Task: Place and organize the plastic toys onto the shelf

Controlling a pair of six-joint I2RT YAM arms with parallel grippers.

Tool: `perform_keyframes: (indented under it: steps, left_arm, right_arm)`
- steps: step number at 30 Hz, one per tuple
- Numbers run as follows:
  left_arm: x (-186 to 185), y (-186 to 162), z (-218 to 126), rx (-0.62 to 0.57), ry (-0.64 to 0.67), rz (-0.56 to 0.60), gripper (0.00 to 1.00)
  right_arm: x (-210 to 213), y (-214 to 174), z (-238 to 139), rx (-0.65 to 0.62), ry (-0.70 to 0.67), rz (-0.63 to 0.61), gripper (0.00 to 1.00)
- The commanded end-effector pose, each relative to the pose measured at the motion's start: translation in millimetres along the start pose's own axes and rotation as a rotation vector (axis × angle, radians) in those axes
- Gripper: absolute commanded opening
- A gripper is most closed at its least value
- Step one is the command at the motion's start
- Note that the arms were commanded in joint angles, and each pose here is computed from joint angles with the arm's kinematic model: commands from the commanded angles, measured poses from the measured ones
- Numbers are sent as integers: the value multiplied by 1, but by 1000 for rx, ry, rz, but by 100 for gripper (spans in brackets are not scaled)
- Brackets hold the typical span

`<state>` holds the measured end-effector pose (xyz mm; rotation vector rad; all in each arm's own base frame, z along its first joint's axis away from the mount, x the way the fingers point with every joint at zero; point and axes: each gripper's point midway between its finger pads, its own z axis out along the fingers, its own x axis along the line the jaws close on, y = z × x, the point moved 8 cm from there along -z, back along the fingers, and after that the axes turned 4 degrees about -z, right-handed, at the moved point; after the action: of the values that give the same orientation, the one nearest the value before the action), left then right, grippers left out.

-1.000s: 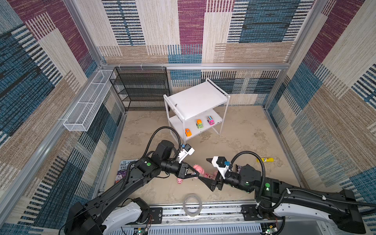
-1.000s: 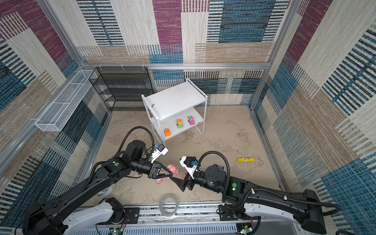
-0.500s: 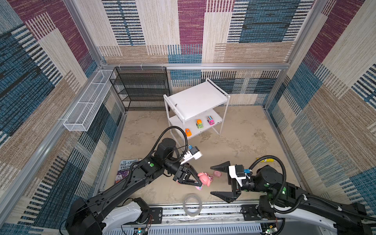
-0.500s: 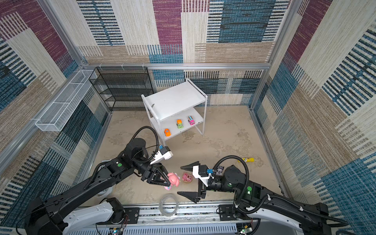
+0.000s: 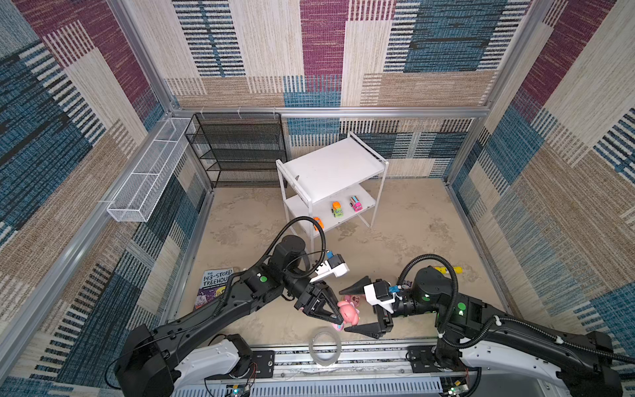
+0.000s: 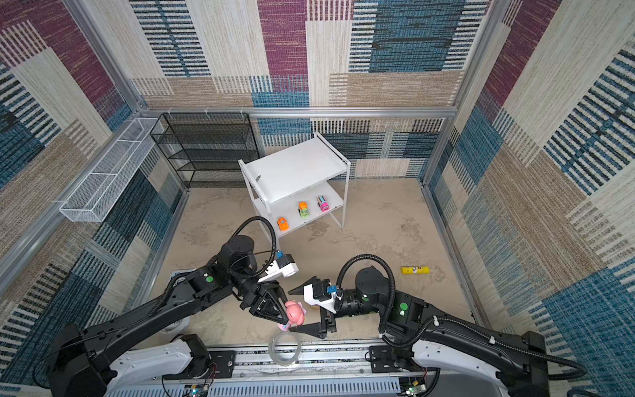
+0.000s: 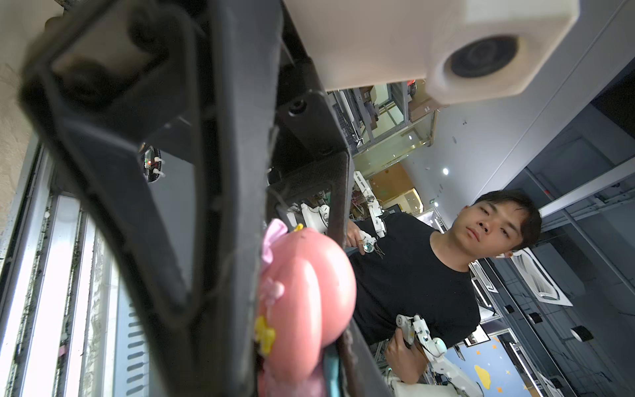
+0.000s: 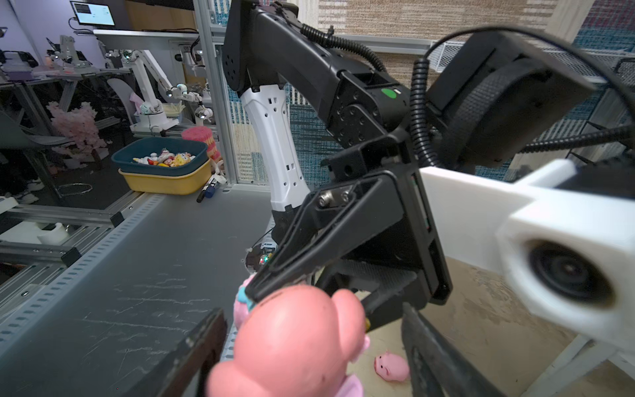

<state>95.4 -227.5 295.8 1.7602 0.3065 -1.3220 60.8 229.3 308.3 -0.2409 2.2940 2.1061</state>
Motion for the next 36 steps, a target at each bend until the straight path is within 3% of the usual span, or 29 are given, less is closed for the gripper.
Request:
perform_keyframes:
  steps: [1, 9, 16, 18, 22, 24, 30, 36]
  left_arm:
    - [-5, 0, 0, 11, -21, 46, 11]
    - [-4, -1, 0, 7, -14, 41, 11]
    - [1, 0, -3, -10, 8, 29, 18]
    - [1, 1, -7, -30, 30, 33, 26]
    - [-2, 6, -23, -113, 127, 66, 54]
    - [-3, 7, -31, -154, 187, 79, 60]
    - [-2, 4, -52, -273, 491, 99, 64]
    - [-16, -7, -85, -430, 1019, 225, 71]
  right_arm:
    - [1, 3, 1, -6, 55, -15, 71]
    - [-4, 4, 4, 9, 113, -5, 47]
    - [-7, 7, -2, -6, 70, -1, 41]
    - [-9, 7, -4, -6, 36, 7, 41]
    - [-20, 6, -7, 15, -75, 41, 39]
    - [-26, 9, -8, 25, -137, 59, 39]
    - [-73, 33, -3, 138, -442, 167, 40]
    - [-137, 80, 0, 262, -720, 256, 40]
